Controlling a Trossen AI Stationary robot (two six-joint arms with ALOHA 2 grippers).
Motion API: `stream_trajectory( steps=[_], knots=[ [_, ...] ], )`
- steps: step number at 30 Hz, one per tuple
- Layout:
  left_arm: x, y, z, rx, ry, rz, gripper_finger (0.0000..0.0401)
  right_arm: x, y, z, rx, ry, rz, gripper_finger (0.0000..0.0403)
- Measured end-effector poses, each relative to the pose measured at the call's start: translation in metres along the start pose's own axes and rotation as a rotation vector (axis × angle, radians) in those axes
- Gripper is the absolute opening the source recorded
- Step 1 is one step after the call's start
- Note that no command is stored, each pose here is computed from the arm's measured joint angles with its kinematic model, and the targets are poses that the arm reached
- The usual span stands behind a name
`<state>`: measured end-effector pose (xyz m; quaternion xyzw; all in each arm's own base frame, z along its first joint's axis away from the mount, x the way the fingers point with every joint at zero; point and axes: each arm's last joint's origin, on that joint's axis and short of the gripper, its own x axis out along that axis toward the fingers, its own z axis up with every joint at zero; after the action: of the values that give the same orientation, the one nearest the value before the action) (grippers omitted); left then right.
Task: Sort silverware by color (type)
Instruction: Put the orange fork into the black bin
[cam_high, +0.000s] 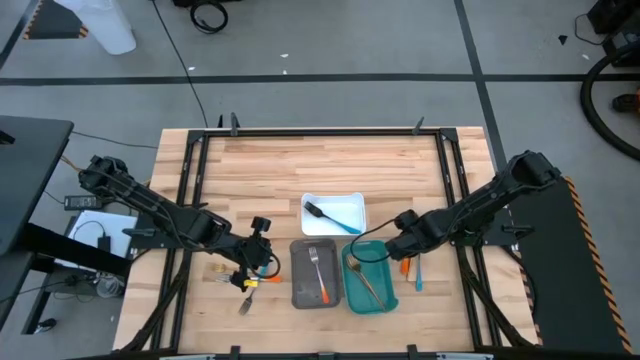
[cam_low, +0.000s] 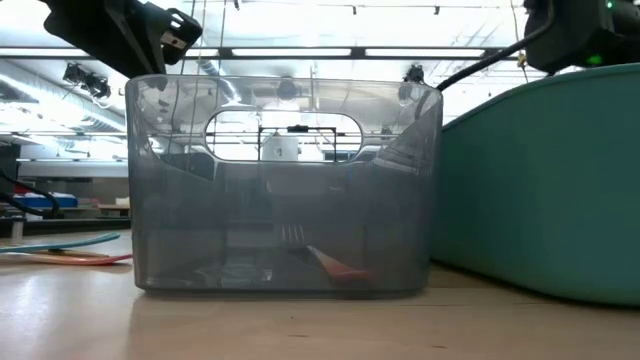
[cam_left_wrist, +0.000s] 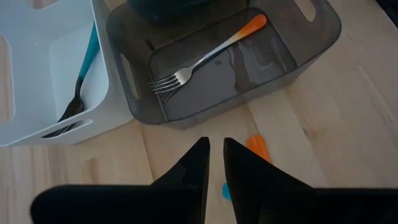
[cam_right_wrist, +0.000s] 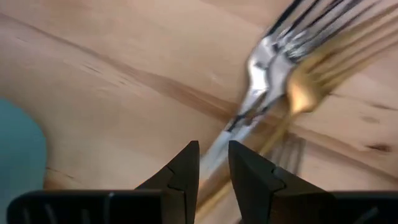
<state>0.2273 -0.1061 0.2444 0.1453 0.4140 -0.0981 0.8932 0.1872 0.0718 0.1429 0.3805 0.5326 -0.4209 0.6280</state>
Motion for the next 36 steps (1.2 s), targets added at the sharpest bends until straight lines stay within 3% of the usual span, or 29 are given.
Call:
stream_trajectory(
  steps=[6, 17, 36],
  knots=[
    [0.0, 0.0, 0.0, 0.001, 0.0, 0.0, 0.0055, 0.006, -0.002, 0.002, 0.005, -0.013, 0.03, 0.0096],
    [0.0, 0.0, 0.0, 0.002, 0.0, 0.0, 0.0055, 0.006, 0.008, 0.003, -0.156, -0.057, 0.127, 0.0096],
    [0.0, 0.0, 0.0, 0.007, 0.0, 0.0, 0.0055, 0.001, 0.01, 0.005, -0.122, -0.071, 0.192, 0.0089]
  ],
)
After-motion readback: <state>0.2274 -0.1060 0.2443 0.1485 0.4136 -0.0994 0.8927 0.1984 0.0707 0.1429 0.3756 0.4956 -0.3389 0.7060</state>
